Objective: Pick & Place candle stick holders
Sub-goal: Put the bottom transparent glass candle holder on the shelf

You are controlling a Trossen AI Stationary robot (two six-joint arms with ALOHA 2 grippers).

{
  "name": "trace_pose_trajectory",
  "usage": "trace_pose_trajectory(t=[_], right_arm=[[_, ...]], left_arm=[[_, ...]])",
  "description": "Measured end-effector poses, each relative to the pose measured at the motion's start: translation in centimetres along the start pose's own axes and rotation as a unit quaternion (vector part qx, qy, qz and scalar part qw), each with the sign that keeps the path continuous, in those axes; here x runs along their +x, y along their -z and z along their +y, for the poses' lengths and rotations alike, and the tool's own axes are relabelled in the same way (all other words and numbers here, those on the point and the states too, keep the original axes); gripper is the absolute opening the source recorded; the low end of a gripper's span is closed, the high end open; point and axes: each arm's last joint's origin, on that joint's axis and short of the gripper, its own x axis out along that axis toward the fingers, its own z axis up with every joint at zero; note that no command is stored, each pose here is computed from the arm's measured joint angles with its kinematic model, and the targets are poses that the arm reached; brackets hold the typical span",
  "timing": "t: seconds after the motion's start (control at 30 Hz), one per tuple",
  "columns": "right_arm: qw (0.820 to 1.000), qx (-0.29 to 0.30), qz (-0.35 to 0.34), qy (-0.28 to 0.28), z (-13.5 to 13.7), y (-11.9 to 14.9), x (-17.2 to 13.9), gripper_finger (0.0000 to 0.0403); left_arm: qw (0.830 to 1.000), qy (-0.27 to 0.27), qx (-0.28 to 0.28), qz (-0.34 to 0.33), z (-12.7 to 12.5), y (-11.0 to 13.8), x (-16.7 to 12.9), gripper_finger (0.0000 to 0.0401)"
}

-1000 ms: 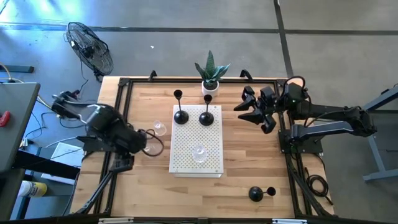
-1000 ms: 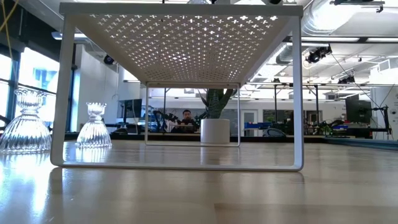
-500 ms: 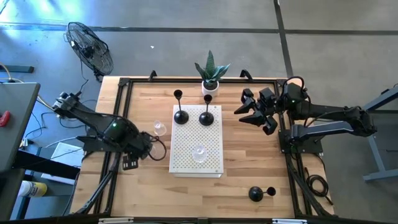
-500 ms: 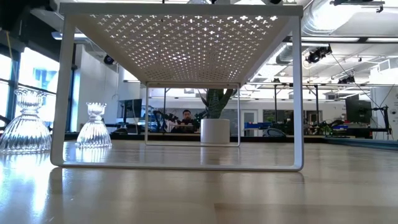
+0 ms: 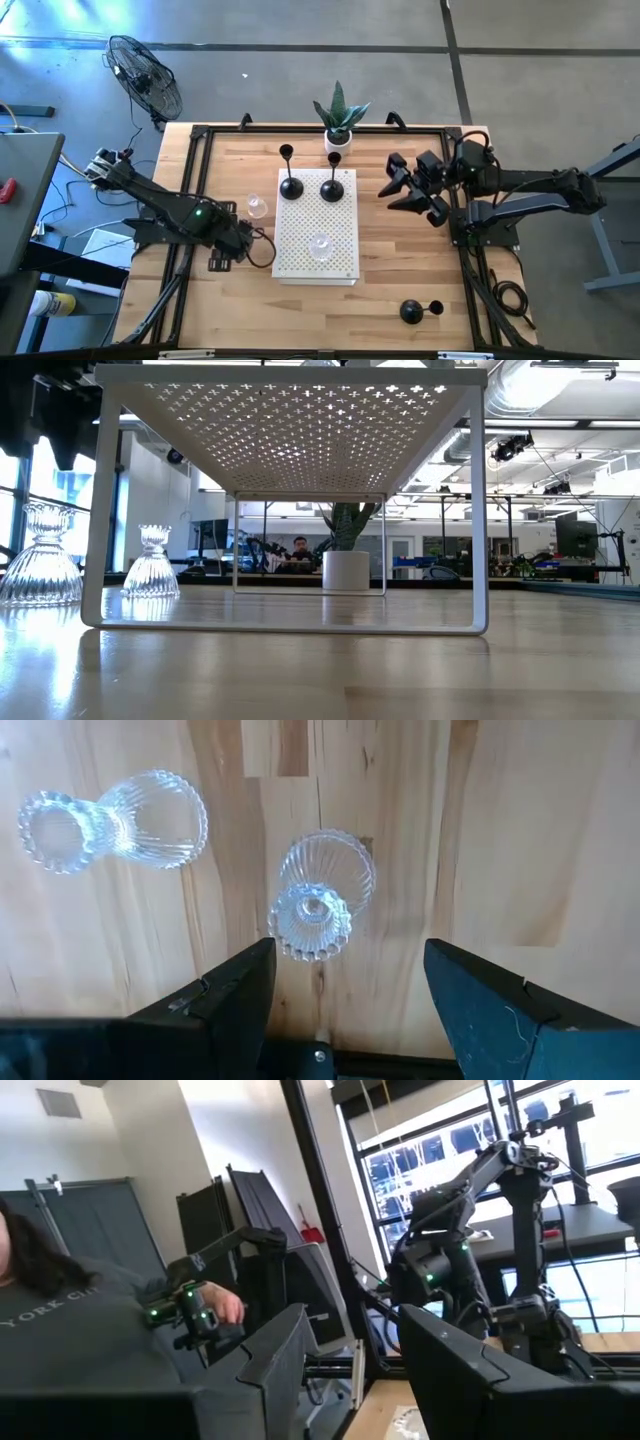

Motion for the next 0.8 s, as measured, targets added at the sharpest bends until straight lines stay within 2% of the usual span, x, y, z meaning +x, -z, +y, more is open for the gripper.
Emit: trace_pose_trajectory(t=[0.37, 0.6, 0.8], right_arm=[[1.0, 0.001, -0.001, 0.0, 0.1, 0.1, 0.1, 0.0155], [1.0, 0.001, -0.001, 0.0, 0.1, 0.1, 0.1, 0.0156], [1.0, 0.004, 0.003, 0.002, 0.1, 0.1, 0.1, 0.0156]], left_arm=[[1.0, 0.011, -0.01, -0.02, -0.2, -0.4, 0.0, 0.025], [0.998, 0.04, -0.045, -0.007, -0.6, -0.2, 1.7, 0.025], [0.999, 0.017, -0.045, -0.005, -0.4, 0.2, 2.5, 0.025]])
